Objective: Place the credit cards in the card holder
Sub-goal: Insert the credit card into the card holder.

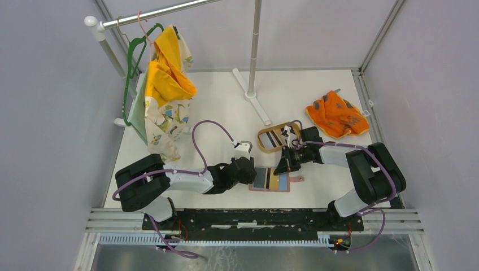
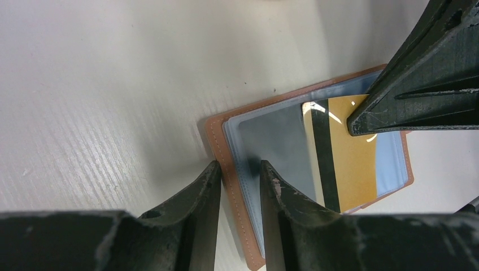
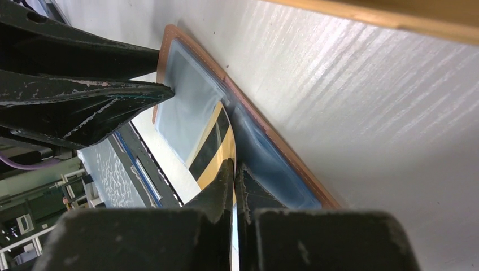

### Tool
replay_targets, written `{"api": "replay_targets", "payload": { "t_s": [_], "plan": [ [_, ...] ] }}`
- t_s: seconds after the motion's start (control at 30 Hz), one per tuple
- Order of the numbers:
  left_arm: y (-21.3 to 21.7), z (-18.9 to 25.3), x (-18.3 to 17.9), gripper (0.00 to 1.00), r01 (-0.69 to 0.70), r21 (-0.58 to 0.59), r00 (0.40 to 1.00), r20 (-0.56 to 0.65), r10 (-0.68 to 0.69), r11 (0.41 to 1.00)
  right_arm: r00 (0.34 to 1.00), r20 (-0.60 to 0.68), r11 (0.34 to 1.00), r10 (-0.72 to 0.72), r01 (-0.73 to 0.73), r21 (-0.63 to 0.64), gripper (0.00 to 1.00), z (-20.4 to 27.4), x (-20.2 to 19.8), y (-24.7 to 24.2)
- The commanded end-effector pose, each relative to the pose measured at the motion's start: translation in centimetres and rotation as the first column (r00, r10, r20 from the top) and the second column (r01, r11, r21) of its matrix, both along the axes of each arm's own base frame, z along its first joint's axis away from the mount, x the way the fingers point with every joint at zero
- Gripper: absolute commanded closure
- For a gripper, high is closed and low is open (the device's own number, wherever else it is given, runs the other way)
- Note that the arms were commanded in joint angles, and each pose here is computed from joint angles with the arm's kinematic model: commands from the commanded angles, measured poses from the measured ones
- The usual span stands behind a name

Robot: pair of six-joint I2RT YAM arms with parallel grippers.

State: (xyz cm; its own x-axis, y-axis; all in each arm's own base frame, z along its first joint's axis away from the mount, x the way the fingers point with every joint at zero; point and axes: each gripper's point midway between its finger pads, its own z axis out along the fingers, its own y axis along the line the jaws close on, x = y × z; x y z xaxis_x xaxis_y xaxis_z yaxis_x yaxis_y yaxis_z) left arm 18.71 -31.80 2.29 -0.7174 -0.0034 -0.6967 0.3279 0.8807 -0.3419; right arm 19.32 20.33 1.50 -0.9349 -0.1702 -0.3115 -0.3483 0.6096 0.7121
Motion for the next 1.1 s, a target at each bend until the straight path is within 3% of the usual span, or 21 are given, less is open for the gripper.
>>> {"api": "replay_targets", "payload": {
  "t_s": [0.0,0.47,1.07],
  "plan": [
    [-0.7,0.0,-0.4,0.64,0.029,0.012,1.000,0.003,-0.029,1.000,0.997,0.022,0.987,-0.069,0.071,-0.143,1.00,-2.4,0.6,-2.4],
    [-0.7,-0.1,-0.4,0.64,0.031,0.017,1.000,0.005,-0.031,0.999,0.997,-0.030,0.981,-0.075,0.068,-0.181,1.00,-3.2,-0.2,-3.1],
    [-1.7,1.2,-0.8,0.65,0.088,-0.058,0.996,0.036,-0.086,0.994,0.993,-0.094,0.961,-0.065,0.037,-0.273,1.00,-4.4,-0.1,-3.6]
  ]
}}
